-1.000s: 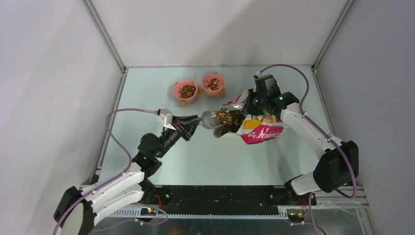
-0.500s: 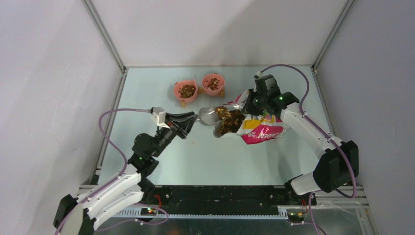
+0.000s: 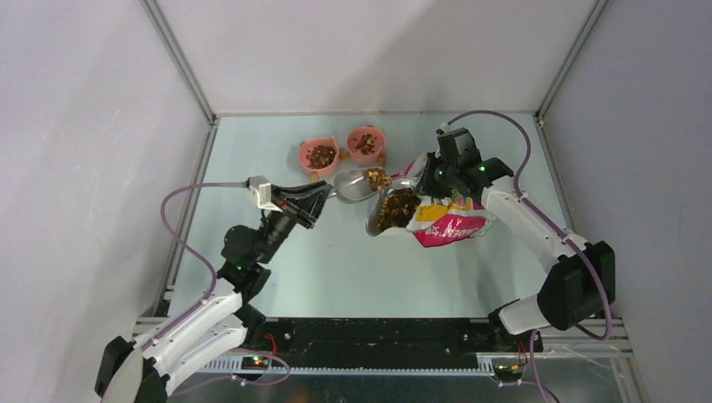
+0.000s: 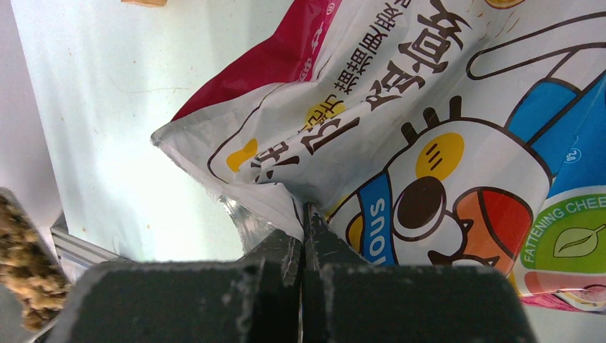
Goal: Serve the pet food
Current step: Pour the pet food into the pet food bowl.
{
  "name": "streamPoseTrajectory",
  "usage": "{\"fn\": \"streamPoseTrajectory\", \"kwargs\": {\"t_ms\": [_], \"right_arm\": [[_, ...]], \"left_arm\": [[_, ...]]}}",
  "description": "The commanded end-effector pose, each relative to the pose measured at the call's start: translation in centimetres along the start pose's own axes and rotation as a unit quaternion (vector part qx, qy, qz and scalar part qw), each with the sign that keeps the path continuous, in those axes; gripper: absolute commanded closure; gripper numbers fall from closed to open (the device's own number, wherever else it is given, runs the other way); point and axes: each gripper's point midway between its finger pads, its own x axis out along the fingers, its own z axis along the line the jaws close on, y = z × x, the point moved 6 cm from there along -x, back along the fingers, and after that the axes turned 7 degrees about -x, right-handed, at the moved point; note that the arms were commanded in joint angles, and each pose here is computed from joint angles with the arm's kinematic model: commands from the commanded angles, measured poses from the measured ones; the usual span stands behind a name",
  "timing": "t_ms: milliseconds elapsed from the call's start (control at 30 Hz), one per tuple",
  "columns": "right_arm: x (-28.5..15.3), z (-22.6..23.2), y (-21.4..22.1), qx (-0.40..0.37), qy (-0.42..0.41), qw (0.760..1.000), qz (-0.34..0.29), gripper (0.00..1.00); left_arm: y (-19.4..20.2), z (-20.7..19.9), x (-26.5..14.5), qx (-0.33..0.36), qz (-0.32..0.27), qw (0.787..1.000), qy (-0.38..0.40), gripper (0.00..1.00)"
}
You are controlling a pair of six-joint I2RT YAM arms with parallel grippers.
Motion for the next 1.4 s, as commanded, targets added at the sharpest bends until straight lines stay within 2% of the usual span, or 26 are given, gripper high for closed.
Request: {"fn": "streamPoseTrajectory", "kwargs": {"t_ms": [0,367,867,1367], "right_arm": [[-1.5,0.8,-2.7,0.009,-0.010,0.999,-0.052,1.00],[-1.5,0.4,-3.0,0.007,-0.009,0.998,-0.056,1.00],[-1.0,-1.0,-3.3,0.013,-0.008,0.999,-0.044,1.00],[-1.1,-2.2,-3.7,0.026,-0.010,0.999,-0.039,1.00]], "left_arm": [[-4.2,-1.4,1.5,-0.003,-0.079,0.997,0.022,1.00],[-5.6,1.0,3.5,0.009,-0.112,0.993,-0.021,1.00],[-5.9,5.5,8.2,0.049,-0.116,0.991,-0.048,1.00],[-2.8,11.3,13.4,0.076,-0.084,0.991,-0.078,1.00]]}}
